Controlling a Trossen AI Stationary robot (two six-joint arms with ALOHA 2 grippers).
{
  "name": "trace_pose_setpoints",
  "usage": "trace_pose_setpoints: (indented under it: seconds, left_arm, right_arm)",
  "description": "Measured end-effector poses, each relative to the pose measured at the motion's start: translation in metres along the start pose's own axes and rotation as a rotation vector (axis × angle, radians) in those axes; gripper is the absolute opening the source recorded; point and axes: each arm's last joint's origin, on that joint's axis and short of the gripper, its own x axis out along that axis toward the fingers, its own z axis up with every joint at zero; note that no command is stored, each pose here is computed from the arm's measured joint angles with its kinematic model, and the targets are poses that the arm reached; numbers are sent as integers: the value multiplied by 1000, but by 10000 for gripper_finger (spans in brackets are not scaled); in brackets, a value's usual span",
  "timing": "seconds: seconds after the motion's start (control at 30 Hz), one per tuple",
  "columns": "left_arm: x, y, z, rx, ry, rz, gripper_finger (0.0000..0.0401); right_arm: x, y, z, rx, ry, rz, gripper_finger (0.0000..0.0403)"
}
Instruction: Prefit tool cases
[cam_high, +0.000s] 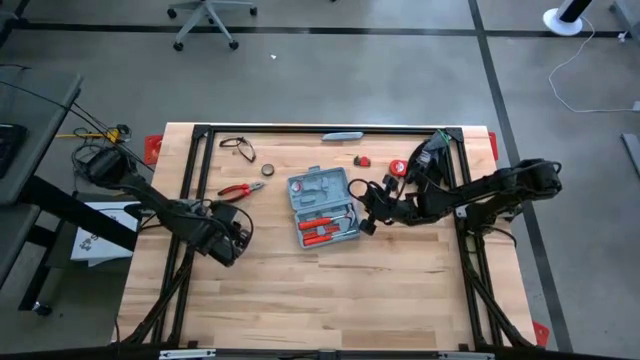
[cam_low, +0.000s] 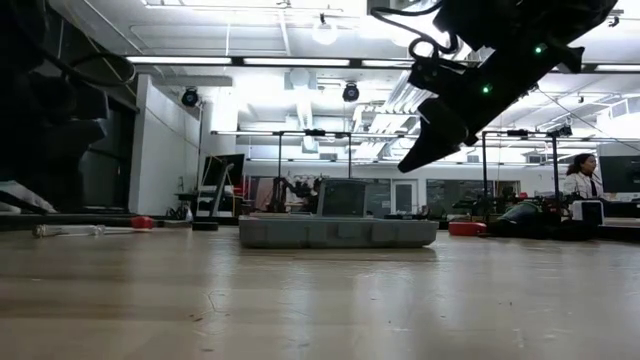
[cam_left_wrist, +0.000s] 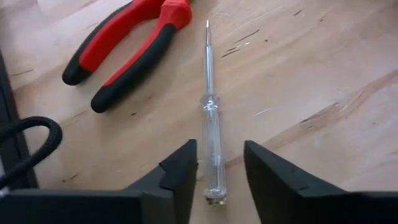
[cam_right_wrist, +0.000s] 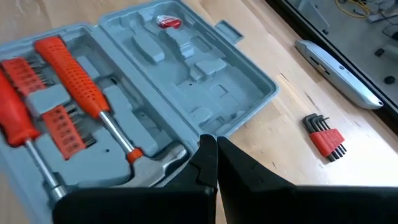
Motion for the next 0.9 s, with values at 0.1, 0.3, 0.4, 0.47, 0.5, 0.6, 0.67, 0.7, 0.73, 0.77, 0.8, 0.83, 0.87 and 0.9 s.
trace_pose_setpoints:
  seconds: [0.1,0.3,0.4,0.47,0.5,0.6,0.67,0.7,0.73,0.77,0.8,0.83,0.87,0.9]
  left_arm:
    - [2,-1,2,-23,1,5,161]
    - [7,1,9,-60,22,36,195]
    - [16,6,10,-89,78,82,197]
    - [22,10,9,-100,95,102,197]
    - [25,11,9,-104,102,101,198]
    - [33,13,9,-124,111,87,198]
    - [38,13,9,-121,102,62,198]
    - [40,13,9,-118,95,51,198]
    - [41,12,9,-117,89,45,198]
    - [42,12,10,-119,90,41,198]
    - [42,12,10,-118,90,40,198]
    - [43,12,11,-114,90,40,198]
    - [43,12,11,-107,93,40,198]
    - [43,12,11,-105,99,39,198]
  right_arm:
    - [1,-2,0,-1,4,-3,0]
    - [4,-6,1,1,7,-13,0]
    - [4,-6,1,1,8,-13,0]
    - [4,-6,1,-6,8,-12,0]
    - [4,-6,1,-6,8,-12,0]
    - [4,-6,1,-6,9,-10,0]
    - [4,-6,1,-6,9,-10,0]
    - [4,-6,1,-6,9,-10,0]
    - [4,-6,1,-6,9,-10,0]
    - [4,-6,1,-7,9,-10,0]
    - [4,-6,1,-6,9,-10,0]
    - [4,-6,1,-7,9,-10,0]
    - [4,-6,1,-6,9,-9,0]
    - [4,-6,1,-6,9,-9,0]
